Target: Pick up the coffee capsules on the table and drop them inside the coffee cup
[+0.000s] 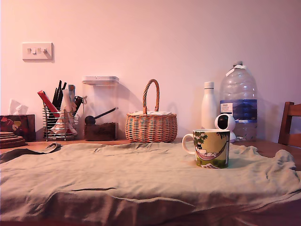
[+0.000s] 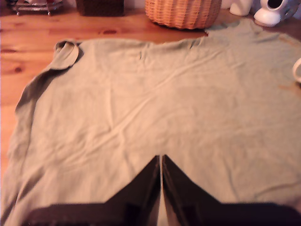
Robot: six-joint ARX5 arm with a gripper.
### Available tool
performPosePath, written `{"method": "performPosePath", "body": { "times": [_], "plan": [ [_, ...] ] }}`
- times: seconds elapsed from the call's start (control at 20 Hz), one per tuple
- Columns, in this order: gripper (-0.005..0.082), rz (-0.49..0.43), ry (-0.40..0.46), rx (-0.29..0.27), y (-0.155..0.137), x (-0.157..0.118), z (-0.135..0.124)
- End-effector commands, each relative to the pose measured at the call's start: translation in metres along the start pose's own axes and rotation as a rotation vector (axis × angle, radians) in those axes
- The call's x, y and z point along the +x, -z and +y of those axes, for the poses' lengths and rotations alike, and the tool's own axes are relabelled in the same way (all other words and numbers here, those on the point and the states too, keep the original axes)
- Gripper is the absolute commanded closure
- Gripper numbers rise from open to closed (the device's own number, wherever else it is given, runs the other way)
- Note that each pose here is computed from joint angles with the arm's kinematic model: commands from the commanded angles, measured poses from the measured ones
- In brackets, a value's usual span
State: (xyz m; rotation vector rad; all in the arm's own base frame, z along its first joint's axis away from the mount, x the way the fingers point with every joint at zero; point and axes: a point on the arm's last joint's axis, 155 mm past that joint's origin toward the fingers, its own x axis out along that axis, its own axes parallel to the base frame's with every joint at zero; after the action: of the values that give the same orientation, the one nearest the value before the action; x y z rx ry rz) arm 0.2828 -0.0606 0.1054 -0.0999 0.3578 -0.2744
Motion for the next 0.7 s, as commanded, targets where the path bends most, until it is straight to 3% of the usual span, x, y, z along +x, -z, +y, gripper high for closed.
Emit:
{"method": "performPosePath", "body": {
  "times": [0.0, 0.65],
  "plan": [
    [0.0793, 0.002, -0.006, -0.008, 0.008, -0.003, 0.001],
    [0.0793, -0.067, -0.056, 0.005, -0.001, -0.032, 0.005]
  ]
}}
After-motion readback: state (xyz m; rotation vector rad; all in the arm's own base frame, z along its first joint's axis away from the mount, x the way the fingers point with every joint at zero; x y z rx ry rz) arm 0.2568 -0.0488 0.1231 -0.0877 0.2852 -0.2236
